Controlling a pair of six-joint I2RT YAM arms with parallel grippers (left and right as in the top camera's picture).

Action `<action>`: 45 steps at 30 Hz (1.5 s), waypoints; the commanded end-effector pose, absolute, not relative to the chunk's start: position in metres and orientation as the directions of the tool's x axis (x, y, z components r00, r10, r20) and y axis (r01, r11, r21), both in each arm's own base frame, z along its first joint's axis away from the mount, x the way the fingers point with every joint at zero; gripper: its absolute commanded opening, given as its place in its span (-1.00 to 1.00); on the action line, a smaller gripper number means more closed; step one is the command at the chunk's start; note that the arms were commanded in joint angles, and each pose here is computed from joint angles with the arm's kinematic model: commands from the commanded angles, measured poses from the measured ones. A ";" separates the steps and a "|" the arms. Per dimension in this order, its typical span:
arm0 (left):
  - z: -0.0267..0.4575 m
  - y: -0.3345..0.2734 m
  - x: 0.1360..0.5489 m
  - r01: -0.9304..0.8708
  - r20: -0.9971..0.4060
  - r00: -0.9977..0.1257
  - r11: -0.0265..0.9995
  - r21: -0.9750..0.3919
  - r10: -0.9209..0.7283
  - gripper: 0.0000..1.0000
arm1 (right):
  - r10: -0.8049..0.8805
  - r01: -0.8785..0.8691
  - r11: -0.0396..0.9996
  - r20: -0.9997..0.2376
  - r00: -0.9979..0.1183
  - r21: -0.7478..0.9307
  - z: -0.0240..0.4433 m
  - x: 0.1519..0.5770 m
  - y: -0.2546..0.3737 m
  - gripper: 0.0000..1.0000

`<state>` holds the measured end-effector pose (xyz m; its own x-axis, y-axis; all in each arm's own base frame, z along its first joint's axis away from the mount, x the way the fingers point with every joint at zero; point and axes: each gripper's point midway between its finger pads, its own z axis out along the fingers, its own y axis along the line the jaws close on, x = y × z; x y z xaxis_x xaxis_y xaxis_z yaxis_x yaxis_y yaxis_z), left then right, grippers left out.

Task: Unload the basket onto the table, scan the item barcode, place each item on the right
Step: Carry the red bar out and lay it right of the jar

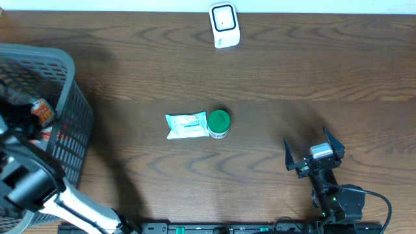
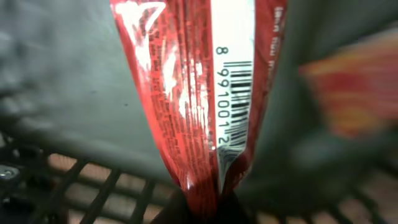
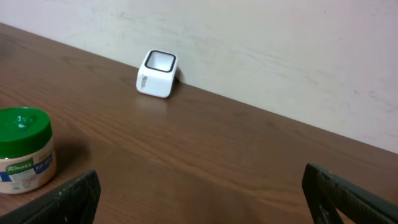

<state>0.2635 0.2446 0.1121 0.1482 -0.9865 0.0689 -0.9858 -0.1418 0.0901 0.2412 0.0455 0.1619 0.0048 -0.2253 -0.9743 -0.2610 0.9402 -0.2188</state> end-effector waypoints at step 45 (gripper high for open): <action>0.075 -0.350 0.334 0.234 -0.141 -0.965 0.969 -0.080 0.222 -0.85 | -0.213 -0.257 0.945 -0.977 -0.008 -0.204 0.160 0.242 0.044 0.99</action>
<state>0.3389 -0.3440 0.0957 -0.9801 0.1304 -0.1499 0.1500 0.9803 -0.1281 0.2413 0.0454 0.1613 0.0021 -0.2254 -0.9743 -0.2613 0.9403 -0.2181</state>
